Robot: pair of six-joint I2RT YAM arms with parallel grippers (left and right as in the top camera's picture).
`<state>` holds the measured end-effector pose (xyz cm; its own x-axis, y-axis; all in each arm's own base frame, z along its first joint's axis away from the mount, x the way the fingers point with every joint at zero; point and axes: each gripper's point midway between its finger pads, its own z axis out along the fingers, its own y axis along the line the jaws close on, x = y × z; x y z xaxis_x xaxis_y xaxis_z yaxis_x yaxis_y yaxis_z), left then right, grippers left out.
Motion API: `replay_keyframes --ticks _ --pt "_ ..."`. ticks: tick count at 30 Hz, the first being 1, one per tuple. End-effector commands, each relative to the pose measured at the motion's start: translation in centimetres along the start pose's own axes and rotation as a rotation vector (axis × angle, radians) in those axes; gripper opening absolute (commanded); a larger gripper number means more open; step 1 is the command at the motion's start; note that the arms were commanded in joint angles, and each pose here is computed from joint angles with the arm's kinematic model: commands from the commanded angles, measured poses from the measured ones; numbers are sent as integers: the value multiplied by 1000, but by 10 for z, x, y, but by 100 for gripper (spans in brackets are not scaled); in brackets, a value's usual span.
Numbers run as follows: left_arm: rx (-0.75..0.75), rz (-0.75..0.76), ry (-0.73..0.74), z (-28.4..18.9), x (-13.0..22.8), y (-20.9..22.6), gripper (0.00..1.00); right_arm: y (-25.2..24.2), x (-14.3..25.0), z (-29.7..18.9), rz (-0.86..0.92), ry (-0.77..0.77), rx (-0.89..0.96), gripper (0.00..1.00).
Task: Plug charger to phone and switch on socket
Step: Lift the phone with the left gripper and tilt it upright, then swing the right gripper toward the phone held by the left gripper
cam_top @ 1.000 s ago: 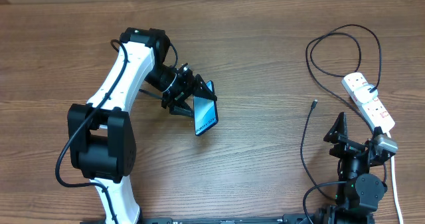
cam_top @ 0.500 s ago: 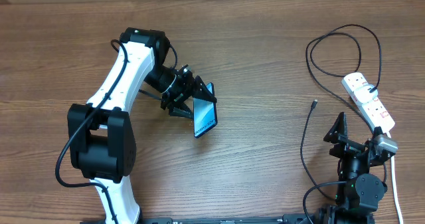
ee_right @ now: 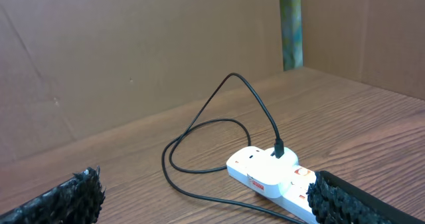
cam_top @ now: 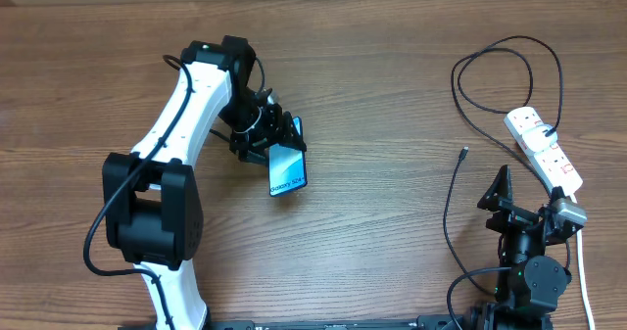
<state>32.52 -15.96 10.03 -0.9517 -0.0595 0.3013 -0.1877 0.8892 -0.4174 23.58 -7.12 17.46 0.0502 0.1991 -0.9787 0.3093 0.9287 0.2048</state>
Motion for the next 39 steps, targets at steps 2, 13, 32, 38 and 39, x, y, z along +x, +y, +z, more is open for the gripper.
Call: replay_keyframes --ticks 2,13,32,38,39 --pt "-56 4 -35 -3 -6 2 39 2 2 0 -11 -1 -10 100" --pt "-57 -12 -75 -4 -16 1 38 114 24 -44 557 347 -663 100" --pt "-43 -29 -94 -3 -20 -3 39 136 38 -73 398 465 -846 99" --pt "1 -43 -87 -3 -20 -11 39 99 38 -57 196 544 -537 100" --pt "2 -47 -88 -3 -20 -11 39 97 31 -56 178 544 -515 100"
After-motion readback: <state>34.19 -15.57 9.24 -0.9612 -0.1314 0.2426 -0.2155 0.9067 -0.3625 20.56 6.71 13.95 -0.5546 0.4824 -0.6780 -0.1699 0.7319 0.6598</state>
